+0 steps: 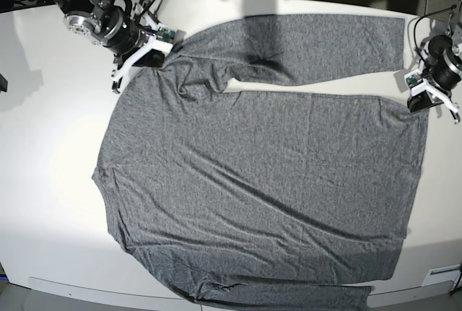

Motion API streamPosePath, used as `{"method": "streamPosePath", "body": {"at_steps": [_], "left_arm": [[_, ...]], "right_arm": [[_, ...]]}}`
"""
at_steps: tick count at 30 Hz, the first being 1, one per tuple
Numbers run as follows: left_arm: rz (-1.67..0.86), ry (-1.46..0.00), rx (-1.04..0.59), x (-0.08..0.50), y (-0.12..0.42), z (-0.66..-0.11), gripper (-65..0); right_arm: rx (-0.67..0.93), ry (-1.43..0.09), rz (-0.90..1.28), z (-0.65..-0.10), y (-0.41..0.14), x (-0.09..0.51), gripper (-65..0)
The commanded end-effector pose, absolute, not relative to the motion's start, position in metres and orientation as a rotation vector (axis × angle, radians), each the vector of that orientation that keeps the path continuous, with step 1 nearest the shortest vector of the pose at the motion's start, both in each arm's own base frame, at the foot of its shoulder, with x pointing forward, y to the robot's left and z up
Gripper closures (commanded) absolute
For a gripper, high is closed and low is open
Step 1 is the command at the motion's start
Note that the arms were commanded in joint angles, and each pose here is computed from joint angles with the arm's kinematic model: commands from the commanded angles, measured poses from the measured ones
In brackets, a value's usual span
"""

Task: Fold the T-shirt properly
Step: 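Lower right gripper onto the shirt shoulder by the collar and grasp, then drag the grasped shoulder with right gripper, swinging the sleeve diagonally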

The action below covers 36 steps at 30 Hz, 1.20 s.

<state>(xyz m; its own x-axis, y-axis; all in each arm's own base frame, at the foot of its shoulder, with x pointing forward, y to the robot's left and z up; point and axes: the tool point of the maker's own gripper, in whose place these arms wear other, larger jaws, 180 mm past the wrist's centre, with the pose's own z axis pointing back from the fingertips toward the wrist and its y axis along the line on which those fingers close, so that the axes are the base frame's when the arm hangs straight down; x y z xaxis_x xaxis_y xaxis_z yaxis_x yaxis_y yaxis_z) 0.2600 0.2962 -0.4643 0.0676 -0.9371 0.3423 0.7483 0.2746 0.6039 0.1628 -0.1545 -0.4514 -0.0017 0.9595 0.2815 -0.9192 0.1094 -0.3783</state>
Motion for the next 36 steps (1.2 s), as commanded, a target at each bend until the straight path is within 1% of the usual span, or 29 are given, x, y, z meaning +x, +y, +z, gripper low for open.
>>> {"method": "streamPosePath", "body": {"at_steps": [1, 5, 11, 15, 19, 26, 29, 31, 36], "left_arm": [[-1.319, -0.73, 0.297, 0.255, 0.303, -0.467, 0.0], [-1.325, -0.743, 0.297, 0.257, 0.299, -0.464, 0.0], [-1.342, -0.785, 0.298, 0.265, 0.288, -0.455, 0.0], [-1.357, -0.794, 0.321, 0.271, 0.288, -0.447, 0.0], [-1.381, -0.799, 0.362, 0.279, 0.296, -0.434, 0.0], [-1.395, -0.855, 0.408, 0.296, 0.294, -0.415, 0.0], [-1.336, -0.908, 0.406, 0.311, 0.29, -0.404, 0.0], [-1.298, -0.919, 0.433, 0.323, 0.292, -0.398, 0.0], [-1.197, -0.98, 0.469, 0.355, 0.293, -0.374, 0.0]], "right_arm": [[-0.093, -0.482, 1.476, -0.451, -0.16, 0.156, 0.0], [-0.173, -0.559, 1.305, -0.428, -0.16, 0.18, 0.0], [-0.219, -0.655, 1.231, -0.405, -0.158, 0.201, 0.0], [-0.262, -0.68, 1.187, -0.398, -0.167, 0.211, 0.0], [-0.218, -0.73, 1.089, -0.389, -0.166, 0.225, 0.0], [-0.165, -0.907, 0.92, -0.352, -0.148, 0.277, 0.0], [-0.148, -0.953, 0.882, -0.34, -0.139, 0.294, 0.0], [-0.148, -0.972, 0.865, -0.335, -0.136, 0.303, 0.0], [-0.132, -0.985, 0.805, -0.339, -0.132, 0.324, 0.0]]}}
